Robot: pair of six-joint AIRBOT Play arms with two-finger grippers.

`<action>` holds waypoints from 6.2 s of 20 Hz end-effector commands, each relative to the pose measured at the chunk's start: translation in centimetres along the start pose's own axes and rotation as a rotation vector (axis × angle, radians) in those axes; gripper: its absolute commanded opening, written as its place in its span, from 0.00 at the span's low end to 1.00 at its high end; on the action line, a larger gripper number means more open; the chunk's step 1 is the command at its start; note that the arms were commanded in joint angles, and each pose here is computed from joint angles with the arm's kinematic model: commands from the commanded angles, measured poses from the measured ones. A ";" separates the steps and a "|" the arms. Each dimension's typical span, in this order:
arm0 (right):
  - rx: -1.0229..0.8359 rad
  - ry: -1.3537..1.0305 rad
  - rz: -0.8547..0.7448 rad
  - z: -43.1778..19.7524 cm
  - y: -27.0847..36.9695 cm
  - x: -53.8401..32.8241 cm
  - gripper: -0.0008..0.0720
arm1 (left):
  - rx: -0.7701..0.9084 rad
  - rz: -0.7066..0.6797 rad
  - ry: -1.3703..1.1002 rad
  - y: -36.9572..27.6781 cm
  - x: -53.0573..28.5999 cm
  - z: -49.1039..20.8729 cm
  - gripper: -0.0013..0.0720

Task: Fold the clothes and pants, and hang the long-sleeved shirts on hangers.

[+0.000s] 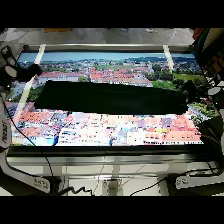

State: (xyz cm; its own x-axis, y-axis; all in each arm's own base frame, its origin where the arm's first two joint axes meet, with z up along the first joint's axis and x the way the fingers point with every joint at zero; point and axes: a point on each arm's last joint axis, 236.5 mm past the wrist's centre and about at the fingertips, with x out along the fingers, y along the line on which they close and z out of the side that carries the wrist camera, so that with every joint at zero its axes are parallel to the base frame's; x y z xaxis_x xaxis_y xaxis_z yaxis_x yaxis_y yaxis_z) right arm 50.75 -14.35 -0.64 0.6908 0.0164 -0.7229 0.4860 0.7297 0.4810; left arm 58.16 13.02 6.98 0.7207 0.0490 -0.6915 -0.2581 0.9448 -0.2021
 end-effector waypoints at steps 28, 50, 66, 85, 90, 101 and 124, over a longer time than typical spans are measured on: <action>-0.369 0.048 0.166 1.6 10.0 -5.3 0.48 | -0.500 -0.032 -0.038 3.9 6.7 -10.8 0.06; -0.592 0.469 0.720 -43.4 45.4 -6.2 0.08 | 0.075 -0.228 -0.233 -6.3 -20.6 0.8 0.05; -0.854 0.557 0.631 -47.6 43.0 -5.6 0.08 | 0.134 -0.476 0.033 -17.4 -15.3 -6.7 0.05; -0.609 0.478 0.184 -10.6 20.6 -1.0 0.08 | 0.301 -0.682 0.343 -28.3 -12.5 -18.7 0.98; -0.662 0.483 0.210 -12.0 22.0 -1.1 0.08 | 0.262 -0.377 0.459 -11.2 -8.8 -18.2 0.97; -0.741 0.456 0.268 -14.4 25.4 -1.2 0.08 | -0.139 -0.352 0.504 -4.3 -4.2 -30.2 0.97; -0.740 0.603 0.618 -50.5 41.8 -3.4 0.08 | 0.312 -0.426 0.190 -14.7 -22.6 -7.6 0.05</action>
State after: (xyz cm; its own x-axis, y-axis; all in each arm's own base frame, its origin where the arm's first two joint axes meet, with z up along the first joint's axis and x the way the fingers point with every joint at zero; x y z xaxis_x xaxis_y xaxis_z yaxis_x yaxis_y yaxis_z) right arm 45.62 42.87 -2.34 0.2262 0.6233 -0.7485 -0.4602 0.7457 0.4819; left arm 41.34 -5.23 15.97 0.5213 -0.4399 -0.7313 0.2529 0.8980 -0.3600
